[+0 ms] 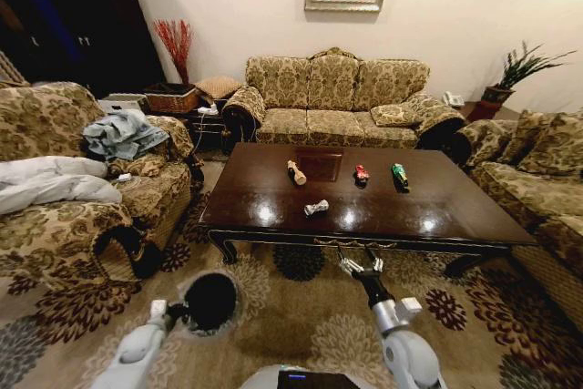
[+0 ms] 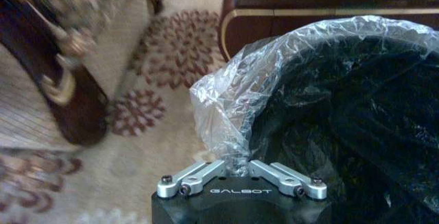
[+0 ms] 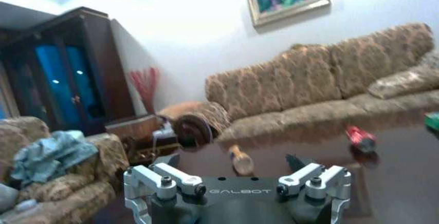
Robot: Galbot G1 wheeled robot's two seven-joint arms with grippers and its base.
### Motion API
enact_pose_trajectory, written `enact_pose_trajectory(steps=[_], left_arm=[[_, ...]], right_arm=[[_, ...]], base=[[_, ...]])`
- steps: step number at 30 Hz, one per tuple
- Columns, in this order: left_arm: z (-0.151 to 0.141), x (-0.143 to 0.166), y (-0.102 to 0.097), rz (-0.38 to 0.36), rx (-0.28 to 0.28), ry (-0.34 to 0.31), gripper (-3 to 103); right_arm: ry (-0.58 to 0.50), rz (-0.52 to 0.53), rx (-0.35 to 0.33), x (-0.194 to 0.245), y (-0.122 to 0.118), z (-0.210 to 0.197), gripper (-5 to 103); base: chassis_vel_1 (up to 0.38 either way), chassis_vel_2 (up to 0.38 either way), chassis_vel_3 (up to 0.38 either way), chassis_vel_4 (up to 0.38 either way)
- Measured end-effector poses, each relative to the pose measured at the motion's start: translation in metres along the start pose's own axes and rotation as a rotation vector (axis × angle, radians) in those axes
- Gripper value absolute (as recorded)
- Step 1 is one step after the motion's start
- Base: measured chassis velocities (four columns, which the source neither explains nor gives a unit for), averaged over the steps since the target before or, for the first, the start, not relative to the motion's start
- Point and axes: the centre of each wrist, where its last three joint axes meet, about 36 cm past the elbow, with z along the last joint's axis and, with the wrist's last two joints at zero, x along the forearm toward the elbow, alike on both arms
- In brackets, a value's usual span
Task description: Move to the front of the table and place the trash on the table into the trash bin.
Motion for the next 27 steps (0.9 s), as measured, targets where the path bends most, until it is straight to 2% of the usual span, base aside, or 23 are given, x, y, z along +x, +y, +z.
enact_pose_trajectory(steps=[2,3,6,7,8,10,12,15,16,18,19,20,23,24,26,27], left_arm=[[-0.017,0.029,0.005,-0.011,-0.032,-0.032,0],[-0.017,0.029,0.005,-0.011,-0.032,-0.032,0],[-0.049,0.082,0.01,-0.017,-0.114,-0.093,0],[-0.055,0.092,0.012,-0.024,-0.125,-0.112,0],[-0.055,0.092,0.012,-0.024,-0.125,-0.112,0],[-0.073,0.117,0.016,-0.055,-0.139,-0.174,0],[-0.079,0.124,0.016,-0.059,-0.129,-0.195,0],[-0.113,0.15,0.007,-0.061,-0.094,-0.313,0],[-0.113,0.15,0.007,-0.061,-0.094,-0.313,0],[-0.13,0.159,-0.001,-0.052,-0.089,-0.373,0],[-0.145,0.166,-0.011,-0.036,-0.094,-0.429,0],[-0.145,0.166,-0.011,-0.036,-0.094,-0.429,0],[-0.176,0.176,-0.033,0.025,-0.125,-0.531,0],[-0.176,0.176,-0.033,0.025,-0.125,-0.531,0],[-0.198,0.178,-0.044,0.064,-0.175,-0.588,0],[-0.198,0.178,-0.044,0.064,-0.175,-0.588,0]], right_arm=[[-0.028,-0.012,0.001,-0.005,0.003,-0.007,100],[-0.028,-0.012,0.001,-0.005,0.003,-0.007,100],[-0.062,-0.028,0.006,-0.015,0.006,-0.013,100],[-0.068,-0.031,0.007,-0.017,0.006,-0.013,100],[-0.068,-0.031,0.007,-0.017,0.006,-0.013,100],[-0.074,-0.036,0.01,-0.021,0.004,-0.012,100],[-0.076,-0.037,0.012,-0.022,0.003,-0.012,100],[-0.074,-0.03,0.018,-0.024,-0.001,-0.013,100],[-0.074,-0.03,0.018,-0.024,-0.001,-0.013,100],[-0.065,-0.018,0.024,-0.023,-0.003,-0.016,100],[-0.057,-0.001,0.03,-0.022,-0.004,-0.018,100],[-0.057,-0.001,0.03,-0.022,-0.004,-0.018,100],[-0.025,0.006,0.039,-0.02,-0.004,-0.018,100],[-0.025,0.006,0.039,-0.02,-0.004,-0.018,100],[-0.009,-0.008,0.043,-0.017,-0.001,-0.014,100],[-0.009,-0.008,0.043,-0.017,-0.001,-0.014,100]], base=[[0.0,0.0,0.0,0.0],[0.0,0.0,0.0,0.0],[0.0,0.0,0.0,0.0],[0.0,0.0,0.0,0.0],[0.0,0.0,0.0,0.0],[0.0,0.0,0.0,0.0],[0.0,0.0,0.0,0.0],[0.0,0.0,0.0,0.0],[0.0,0.0,0.0,0.0],[0.0,0.0,0.0,0.0],[0.0,0.0,0.0,0.0],[0.0,0.0,0.0,0.0],[0.0,0.0,0.0,0.0],[0.0,0.0,0.0,0.0],[0.0,0.0,0.0,0.0],[0.0,0.0,0.0,0.0]])
